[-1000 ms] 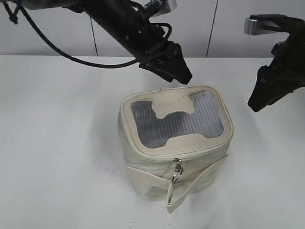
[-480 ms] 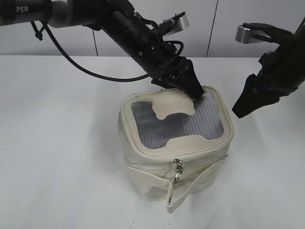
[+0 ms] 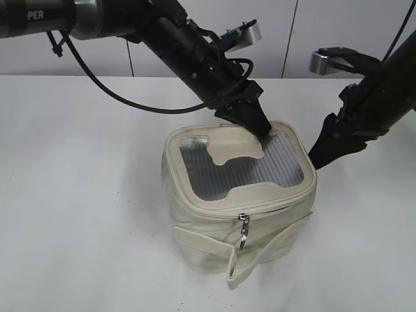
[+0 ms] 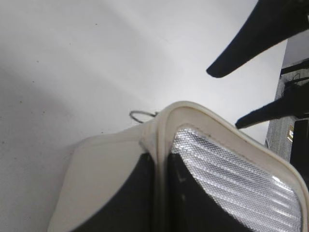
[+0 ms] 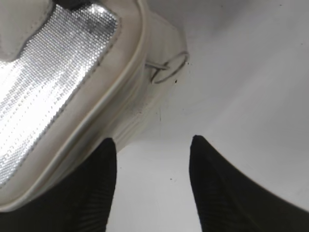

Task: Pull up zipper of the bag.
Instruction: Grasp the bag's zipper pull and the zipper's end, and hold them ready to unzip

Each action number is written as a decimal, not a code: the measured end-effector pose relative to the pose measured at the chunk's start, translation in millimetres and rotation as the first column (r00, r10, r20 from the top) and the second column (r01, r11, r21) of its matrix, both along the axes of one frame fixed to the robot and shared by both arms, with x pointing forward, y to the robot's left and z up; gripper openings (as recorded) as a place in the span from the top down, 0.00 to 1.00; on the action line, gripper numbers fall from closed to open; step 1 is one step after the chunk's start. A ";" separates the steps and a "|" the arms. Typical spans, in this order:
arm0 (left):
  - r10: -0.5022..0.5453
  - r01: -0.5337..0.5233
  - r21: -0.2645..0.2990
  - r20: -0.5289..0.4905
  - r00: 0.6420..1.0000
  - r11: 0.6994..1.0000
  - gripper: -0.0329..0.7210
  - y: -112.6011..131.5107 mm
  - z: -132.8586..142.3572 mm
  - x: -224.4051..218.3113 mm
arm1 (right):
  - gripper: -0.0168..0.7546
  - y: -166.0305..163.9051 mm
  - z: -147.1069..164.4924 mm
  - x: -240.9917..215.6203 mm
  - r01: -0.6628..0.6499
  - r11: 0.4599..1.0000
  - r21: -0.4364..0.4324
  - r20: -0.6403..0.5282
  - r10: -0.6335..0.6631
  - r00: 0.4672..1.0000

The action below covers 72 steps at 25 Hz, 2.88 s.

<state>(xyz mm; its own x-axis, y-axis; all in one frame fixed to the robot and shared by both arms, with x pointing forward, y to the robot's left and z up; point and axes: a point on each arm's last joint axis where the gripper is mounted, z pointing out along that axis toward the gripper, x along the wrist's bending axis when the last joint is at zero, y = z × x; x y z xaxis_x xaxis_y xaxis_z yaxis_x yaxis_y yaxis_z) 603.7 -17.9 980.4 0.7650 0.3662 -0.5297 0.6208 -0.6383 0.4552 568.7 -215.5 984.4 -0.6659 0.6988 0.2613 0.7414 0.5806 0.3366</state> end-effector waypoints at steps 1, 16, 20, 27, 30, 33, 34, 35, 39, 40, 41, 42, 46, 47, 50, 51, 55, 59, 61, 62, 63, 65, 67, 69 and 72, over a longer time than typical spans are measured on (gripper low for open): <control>-0.002 0.002 0.000 -0.001 1.000 1.000 0.90 0.1 0.0 -0.2 | 0.47 0.6 -2.8 0.7 -0.004 1.000 0.005 -0.007 0.004 1.000; -0.010 0.010 -0.005 -0.017 1.000 1.000 0.90 0.5 1.1 -1.2 | 0.87 10.9 -19.7 13.6 -0.134 0.985 0.112 0.103 0.122 0.987; -0.016 0.016 -0.006 -0.016 1.000 1.000 0.90 0.3 2.9 -1.2 | 0.97 10.1 -20.2 13.8 -0.094 0.988 0.125 0.074 0.086 0.994; -0.054 0.054 0.010 0.017 0.998 0.998 0.90 -0.2 12.4 0.1 | 0.97 -0.7 -3.3 5.9 -0.029 0.997 0.074 0.029 0.027 0.999; -0.062 0.061 0.014 0.020 0.998 0.998 0.90 -0.4 13.5 0.0 | 0.97 -1.1 8.4 -1.8 -0.046 0.996 0.078 0.014 0.045 0.999; -0.063 0.063 0.014 0.020 0.998 0.998 0.90 -0.9 13.5 -0.5 | 0.97 -1.4 15.2 -7.3 -0.050 0.996 0.080 -0.005 0.051 0.999; -0.063 0.063 0.013 0.021 0.998 0.998 0.90 -1.0 13.8 -0.4 | 0.97 -2.0 15.9 -8.9 -0.051 0.996 0.073 -0.016 0.052 0.999; -0.063 0.063 0.013 0.021 0.998 0.998 0.90 -1.0 13.8 -0.4 | 0.97 -3.2 16.6 -10.7 -0.052 0.997 0.060 -0.029 0.054 0.998; -0.071 0.071 0.012 0.023 0.997 0.997 0.90 -4.0 14.1 -2.8 | 0.97 -7.4 21.7 -18.5 -0.025 0.999 0.031 -0.020 0.026 0.999; -0.078 0.078 0.012 0.025 0.997 0.997 0.90 -5.8 14.1 -4.4 | 0.97 -8.2 23.5 -23.3 -0.015 0.999 0.030 -0.009 0.016 1.000; -0.088 0.088 0.011 0.030 0.996 0.996 0.90 -7.8 14.0 -6.2 | 0.97 -9.3 24.1 -27.3 0.000 1.000 0.029 0.013 0.000 1.000; -0.100 0.100 0.010 0.039 0.994 0.995 0.90 -10.6 14.3 -8.3 | 0.97 -11.3 27.2 -32.1 0.015 0.999 0.032 0.036 -0.016 0.999; -0.141 0.141 0.005 0.057 0.988 0.990 0.90 -21.1 15.1 -17.6 | 0.97 -22.9 32.5 -52.5 0.101 0.993 0.055 0.104 -0.106 0.989; -0.146 0.146 0.005 0.059 0.987 0.989 0.90 -22.8 15.3 -19.1 | 0.97 -25.6 33.3 -56.8 0.122 0.990 0.065 0.113 -0.129 0.985; -0.152 0.152 0.005 0.060 0.987 0.988 0.90 -24.0 15.3 -20.3 | 0.96 -28.5 31.4 -63.6 0.152 0.985 0.077 0.119 -0.160 0.980; -0.151 0.151 0.005 0.061 0.987 0.989 0.90 -24.0 15.3 -20.2 | 0.93 -28.6 29.2 -64.8 0.151 0.986 0.076 0.115 -0.159 0.981; -0.151 0.151 0.004 0.061 0.987 0.988 0.90 -24.1 15.3 -20.2 | 0.66 -27.0 18.1 -67.0 0.118 0.989 0.092 0.134 -0.129 0.983; -0.151 0.151 0.004 0.061 0.987 0.988 0.91 -24.1 15.3 -20.2 | 0.46 -21.1 5.0 -67.8 0.052 0.986 0.157 0.164 -0.078 0.983; -0.151 0.151 0.004 0.061 0.987 0.988 0.91 -24.1 15.3 -20.2 | 0.44 -20.8 -0.8 -64.1 0.040 0.987 0.156 0.180 -0.068 0.981; -0.151 0.151 0.005 0.062 0.987 0.989 0.91 -24.1 15.3 -20.2 | 0.43 -21.2 -3.8 -61.9 0.040 0.988 0.152 0.184 -0.068 0.981; -0.151 0.151 0.005 0.062 0.987 0.989 0.91 -24.1 15.3 -20.2 | 0.43 -21.8 -8.3 -59.4 0.042 0.988 0.146 0.182 -0.068 0.981; -0.151 0.151 0.004 0.062 0.987 0.989 0.91 -24.1 15.3 -20.2 | 0.43 -22.2 -17.8 -55.3 0.048 0.989 0.139 0.174 -0.072 0.982; -0.151 0.151 0.004 0.062 0.987 0.989 0.91 -24.1 15.3 -20.2 | 0.44 -20.3 -25.4 -51.1 0.045 0.986 0.160 0.168 -0.072 0.983; -0.150 0.150 0.004 0.062 0.987 0.989 0.91 -23.8 15.3 -19.9 | 0.45 -19.0 -29.3 -47.1 0.029 0.982 0.185 0.192 -0.065 0.979; -0.149 0.149 0.007 0.064 0.987 0.989 0.91 -23.3 15.1 -19.4 | 0.52 -18.0 -34.1 -42.0 0.016 0.978 0.206 0.231 -0.065 0.971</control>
<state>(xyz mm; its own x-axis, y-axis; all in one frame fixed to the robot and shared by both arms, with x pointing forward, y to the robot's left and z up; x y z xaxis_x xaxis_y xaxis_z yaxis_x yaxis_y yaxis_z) 584.3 -41.2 995.5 0.8436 0.2464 -0.4771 0.4880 -0.7226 0.4897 526.7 -233.5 950.3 -0.6975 0.6756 0.2390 0.6489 0.4540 0.6106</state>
